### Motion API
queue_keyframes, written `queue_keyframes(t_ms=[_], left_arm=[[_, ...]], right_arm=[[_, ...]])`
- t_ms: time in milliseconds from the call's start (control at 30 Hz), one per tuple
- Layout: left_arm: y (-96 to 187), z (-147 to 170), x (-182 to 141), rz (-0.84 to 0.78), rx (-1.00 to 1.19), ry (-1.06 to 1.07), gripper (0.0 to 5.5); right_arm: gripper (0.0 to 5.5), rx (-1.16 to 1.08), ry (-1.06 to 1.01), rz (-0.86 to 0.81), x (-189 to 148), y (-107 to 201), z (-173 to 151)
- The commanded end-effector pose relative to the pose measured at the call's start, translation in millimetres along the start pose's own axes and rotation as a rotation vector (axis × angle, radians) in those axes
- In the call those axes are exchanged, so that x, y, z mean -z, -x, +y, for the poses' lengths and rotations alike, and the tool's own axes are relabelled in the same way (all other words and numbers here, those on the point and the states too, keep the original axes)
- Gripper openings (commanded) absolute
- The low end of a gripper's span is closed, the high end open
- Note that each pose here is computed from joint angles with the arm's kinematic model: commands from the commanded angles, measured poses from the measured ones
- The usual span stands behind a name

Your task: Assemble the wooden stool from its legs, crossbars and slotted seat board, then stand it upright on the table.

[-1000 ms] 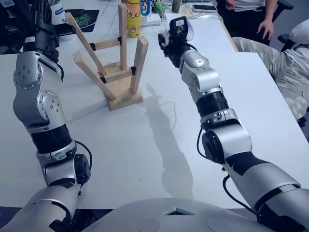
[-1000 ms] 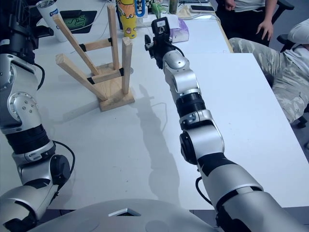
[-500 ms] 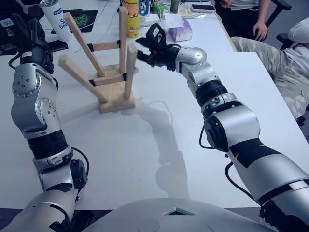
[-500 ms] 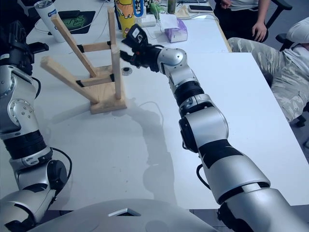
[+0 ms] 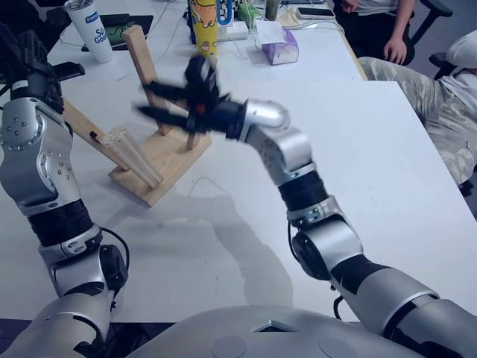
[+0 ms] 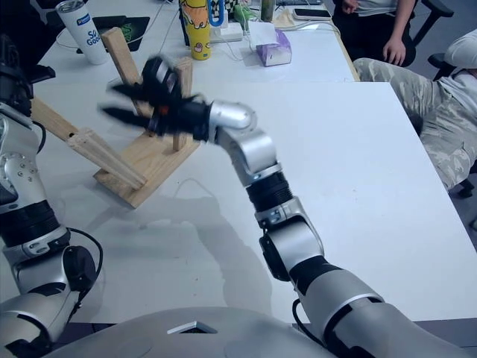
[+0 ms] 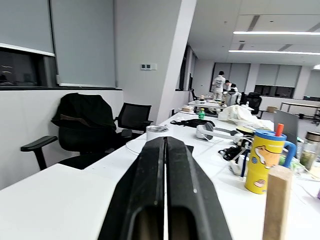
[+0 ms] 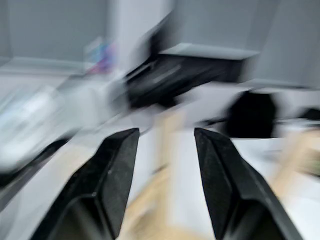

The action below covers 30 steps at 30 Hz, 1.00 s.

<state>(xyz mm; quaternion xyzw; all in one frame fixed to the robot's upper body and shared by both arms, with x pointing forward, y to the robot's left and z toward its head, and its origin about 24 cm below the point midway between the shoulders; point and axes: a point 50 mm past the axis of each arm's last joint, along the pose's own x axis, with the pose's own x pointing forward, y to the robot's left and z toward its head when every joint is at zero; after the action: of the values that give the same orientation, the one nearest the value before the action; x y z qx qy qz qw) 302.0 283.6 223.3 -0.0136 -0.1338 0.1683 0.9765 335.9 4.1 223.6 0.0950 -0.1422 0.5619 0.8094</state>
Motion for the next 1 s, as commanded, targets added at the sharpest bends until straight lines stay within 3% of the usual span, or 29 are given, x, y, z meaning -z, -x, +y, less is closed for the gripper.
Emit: queue_keyframes(t_ms=[33,133,233,300,467,700,867,933,1000], left_arm=[[1,9,-4,-0.013,-0.032,-0.028,0.01],[3,13,-3,-0.015,-0.048,-0.034,0.01],[5,16,-2,-0.011,-0.064,-0.041,0.01],[6,23,1,-0.007,-0.087,-0.064,0.01],[4,53,11,0.001,-0.223,-0.105,0.01],[12,73,46,0.232,-0.228,-0.185,0.01],[40,94,80,0.48,-0.142,-0.33,0.01],[42,110,75,0.456,-0.186,-0.332,0.01],[33,117,52,0.324,-0.229,-0.225,0.01]], right_arm=[[2.06,0.251,0.115,-0.229,-81,-6,-33],[2.06,0.483,0.279,-0.154,-96,6,-66],[2.06,0.652,0.371,0.214,-50,25,-100],[2.06,0.628,0.427,0.395,-19,36,-105],[2.06,0.476,0.498,0.623,30,39,-95],[2.06,0.417,0.485,0.652,54,32,-81],[2.06,0.394,0.478,0.657,61,43,-83],[2.06,0.38,0.466,0.656,63,46,-82],[2.06,0.371,0.462,0.657,65,48,-82]])
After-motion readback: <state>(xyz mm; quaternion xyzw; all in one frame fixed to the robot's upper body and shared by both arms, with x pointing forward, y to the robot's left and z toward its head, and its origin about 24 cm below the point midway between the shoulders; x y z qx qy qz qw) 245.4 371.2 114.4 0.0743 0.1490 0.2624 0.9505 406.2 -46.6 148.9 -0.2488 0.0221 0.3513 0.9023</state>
